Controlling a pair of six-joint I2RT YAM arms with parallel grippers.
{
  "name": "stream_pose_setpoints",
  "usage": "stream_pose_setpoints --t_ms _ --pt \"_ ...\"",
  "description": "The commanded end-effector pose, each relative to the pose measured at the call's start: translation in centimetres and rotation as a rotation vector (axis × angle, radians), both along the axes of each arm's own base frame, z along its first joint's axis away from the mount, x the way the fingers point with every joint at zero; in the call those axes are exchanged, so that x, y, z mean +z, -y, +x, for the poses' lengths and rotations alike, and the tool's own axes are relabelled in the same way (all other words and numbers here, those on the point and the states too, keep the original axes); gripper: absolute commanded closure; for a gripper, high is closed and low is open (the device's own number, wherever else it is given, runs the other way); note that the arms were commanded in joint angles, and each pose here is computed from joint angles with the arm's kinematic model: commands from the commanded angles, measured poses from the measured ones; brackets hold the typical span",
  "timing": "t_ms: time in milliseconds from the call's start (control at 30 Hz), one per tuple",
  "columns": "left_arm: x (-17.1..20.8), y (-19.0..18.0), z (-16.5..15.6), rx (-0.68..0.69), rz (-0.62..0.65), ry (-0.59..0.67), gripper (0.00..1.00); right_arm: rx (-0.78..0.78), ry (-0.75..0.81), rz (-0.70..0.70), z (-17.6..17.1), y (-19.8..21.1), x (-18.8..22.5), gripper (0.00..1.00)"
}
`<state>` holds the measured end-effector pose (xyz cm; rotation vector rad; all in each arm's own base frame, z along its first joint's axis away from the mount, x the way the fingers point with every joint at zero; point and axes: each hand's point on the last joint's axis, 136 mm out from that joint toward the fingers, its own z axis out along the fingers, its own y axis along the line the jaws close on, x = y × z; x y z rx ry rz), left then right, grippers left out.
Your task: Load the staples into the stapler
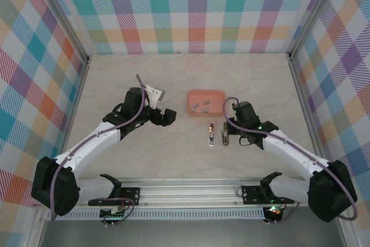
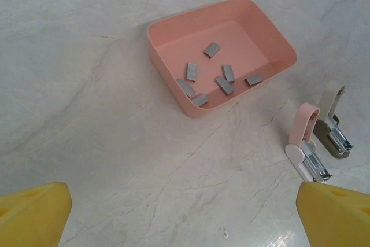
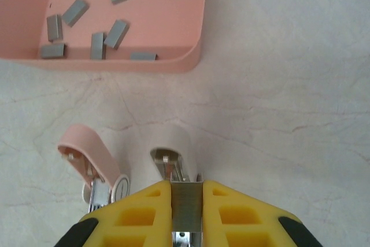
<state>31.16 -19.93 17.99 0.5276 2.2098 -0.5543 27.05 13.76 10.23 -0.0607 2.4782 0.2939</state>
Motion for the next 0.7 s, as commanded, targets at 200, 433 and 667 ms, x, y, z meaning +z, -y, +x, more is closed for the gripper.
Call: stream_pose_setpoints --t_ms 200,433,667 --pt "1.1 0.8 0.7 -0.013 -0.034 0.012 0.00 0.005 -0.031 -0.005 -1.9 -0.5 -2.2 0.84" --pt "1.0 0.8 0.8 -0.009 -0.026 0.011 0.00 0.017 -0.039 -0.024 -2.5 -1.0 -3.2 0.84" --pt "1.0 1.0 0.7 -0.018 -0.032 0.006 0.00 0.024 -0.051 -0.010 -2.6 -1.7 -4.0 0.84"
